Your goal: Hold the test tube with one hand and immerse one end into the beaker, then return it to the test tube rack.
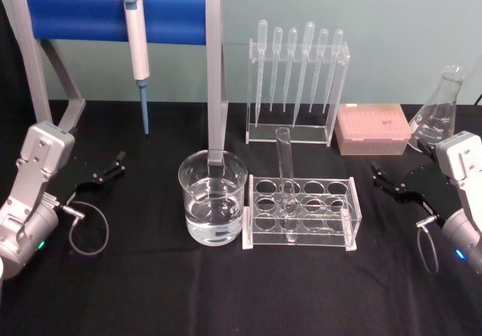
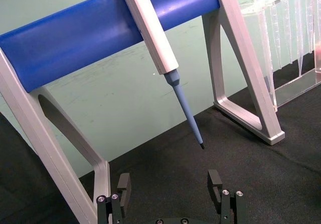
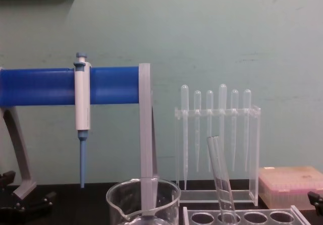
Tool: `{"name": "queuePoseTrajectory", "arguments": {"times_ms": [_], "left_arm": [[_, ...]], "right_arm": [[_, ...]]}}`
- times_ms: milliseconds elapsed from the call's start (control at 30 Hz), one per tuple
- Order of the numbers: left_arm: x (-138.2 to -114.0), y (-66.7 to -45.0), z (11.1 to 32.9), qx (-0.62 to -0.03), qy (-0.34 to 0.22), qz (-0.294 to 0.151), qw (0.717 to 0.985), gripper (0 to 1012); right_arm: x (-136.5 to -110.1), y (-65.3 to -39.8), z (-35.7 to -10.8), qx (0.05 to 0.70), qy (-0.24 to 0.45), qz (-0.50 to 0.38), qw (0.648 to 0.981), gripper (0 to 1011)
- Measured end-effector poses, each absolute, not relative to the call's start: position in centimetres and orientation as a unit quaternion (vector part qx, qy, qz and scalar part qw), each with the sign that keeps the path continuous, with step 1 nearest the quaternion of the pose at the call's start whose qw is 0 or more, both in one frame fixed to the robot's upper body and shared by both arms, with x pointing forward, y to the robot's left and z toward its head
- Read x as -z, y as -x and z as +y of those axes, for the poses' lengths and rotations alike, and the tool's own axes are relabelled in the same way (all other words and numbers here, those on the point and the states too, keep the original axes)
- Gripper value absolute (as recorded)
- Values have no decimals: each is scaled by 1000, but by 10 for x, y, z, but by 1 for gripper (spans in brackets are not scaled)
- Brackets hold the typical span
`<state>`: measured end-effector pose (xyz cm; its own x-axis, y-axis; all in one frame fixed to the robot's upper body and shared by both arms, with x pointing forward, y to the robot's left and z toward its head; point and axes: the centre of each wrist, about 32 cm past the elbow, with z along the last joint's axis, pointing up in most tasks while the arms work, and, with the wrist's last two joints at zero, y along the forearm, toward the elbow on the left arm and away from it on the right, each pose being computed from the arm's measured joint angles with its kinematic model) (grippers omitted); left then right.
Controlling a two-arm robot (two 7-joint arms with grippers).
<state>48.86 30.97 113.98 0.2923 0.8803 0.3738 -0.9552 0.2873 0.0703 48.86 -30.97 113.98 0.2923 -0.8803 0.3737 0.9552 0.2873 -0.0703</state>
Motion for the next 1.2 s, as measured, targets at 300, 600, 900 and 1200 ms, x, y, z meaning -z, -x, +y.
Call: {"name": "queuePoseTrajectory", "arguments": {"times_ms": [300,600,900,1200], "left_arm": [[-1140,-489,310,-580,-141,-132,791,1000],[-1140,-489,310,-580,-141,-132,791,1000],[-1140,-489,310,-580,-141,-132,791,1000],[-1140,-489,310,-580,-141,-132,791,1000]], "right_arm": [[-1140,-489,-310,580,141,-132,791,1000],[-1140,-489,-310,580,141,-132,791,1000],[-1140,-489,-310,580,142,-132,791,1002],[-1140,-489,-310,580,141,-132,791,1002]]}}
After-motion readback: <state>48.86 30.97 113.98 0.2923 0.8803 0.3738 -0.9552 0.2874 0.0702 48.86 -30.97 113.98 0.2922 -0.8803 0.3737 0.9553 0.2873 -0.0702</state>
